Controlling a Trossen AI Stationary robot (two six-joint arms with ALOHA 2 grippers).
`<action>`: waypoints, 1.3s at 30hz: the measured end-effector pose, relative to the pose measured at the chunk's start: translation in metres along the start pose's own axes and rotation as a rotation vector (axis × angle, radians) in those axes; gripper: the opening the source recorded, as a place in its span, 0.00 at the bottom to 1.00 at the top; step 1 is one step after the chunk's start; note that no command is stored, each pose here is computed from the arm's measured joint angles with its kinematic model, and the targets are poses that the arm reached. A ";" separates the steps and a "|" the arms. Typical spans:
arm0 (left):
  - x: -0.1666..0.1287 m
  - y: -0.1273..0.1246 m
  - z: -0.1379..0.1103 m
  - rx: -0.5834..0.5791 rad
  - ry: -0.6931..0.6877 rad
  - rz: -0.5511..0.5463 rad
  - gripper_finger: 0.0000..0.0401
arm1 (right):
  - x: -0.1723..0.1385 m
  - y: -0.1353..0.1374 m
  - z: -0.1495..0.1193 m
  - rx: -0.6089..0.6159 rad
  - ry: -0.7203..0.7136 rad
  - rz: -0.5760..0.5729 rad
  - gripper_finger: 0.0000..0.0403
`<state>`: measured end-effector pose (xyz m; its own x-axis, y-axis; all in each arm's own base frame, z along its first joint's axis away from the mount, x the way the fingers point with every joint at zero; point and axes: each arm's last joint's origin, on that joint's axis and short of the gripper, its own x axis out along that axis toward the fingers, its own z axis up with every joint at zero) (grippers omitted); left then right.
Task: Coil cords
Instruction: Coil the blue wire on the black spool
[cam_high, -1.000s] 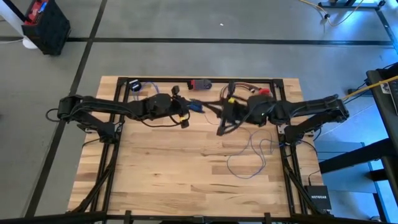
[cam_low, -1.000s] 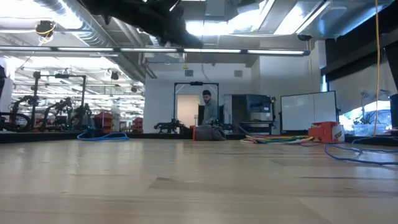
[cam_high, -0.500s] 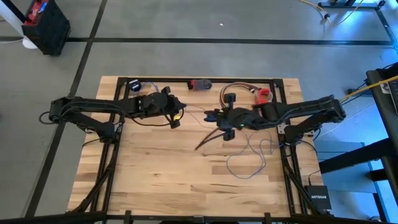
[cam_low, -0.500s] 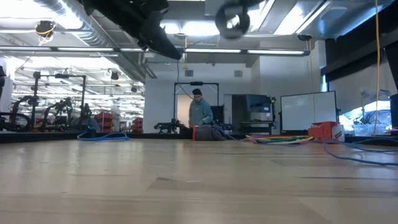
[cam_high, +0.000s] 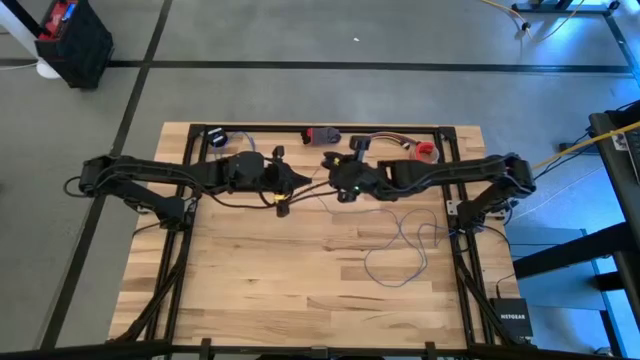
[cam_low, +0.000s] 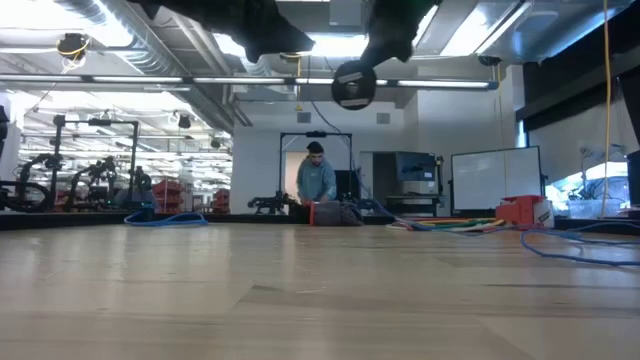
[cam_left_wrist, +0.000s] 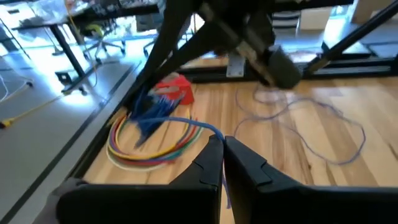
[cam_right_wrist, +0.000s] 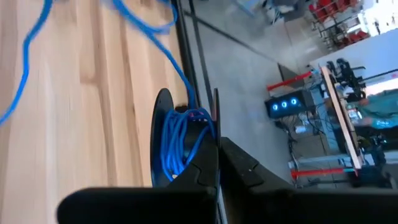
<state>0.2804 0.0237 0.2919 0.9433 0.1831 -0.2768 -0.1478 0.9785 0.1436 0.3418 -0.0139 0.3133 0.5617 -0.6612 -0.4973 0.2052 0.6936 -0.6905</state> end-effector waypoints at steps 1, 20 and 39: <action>0.001 -0.001 0.000 0.005 0.001 -0.005 0.01 | 0.002 -0.001 0.002 0.010 -0.016 -0.003 0.01; 0.019 -0.003 0.006 -0.013 -0.152 0.013 0.01 | -0.008 -0.020 0.043 0.251 -0.483 -0.001 0.01; 0.021 0.006 0.000 0.006 -0.084 0.057 0.01 | -0.088 -0.060 0.073 0.294 -0.707 -0.039 0.01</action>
<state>0.2988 0.0337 0.2868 0.9552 0.2293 -0.1872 -0.2002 0.9663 0.1621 0.3386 0.0230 0.4367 0.9087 -0.4148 0.0473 0.3843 0.7866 -0.4833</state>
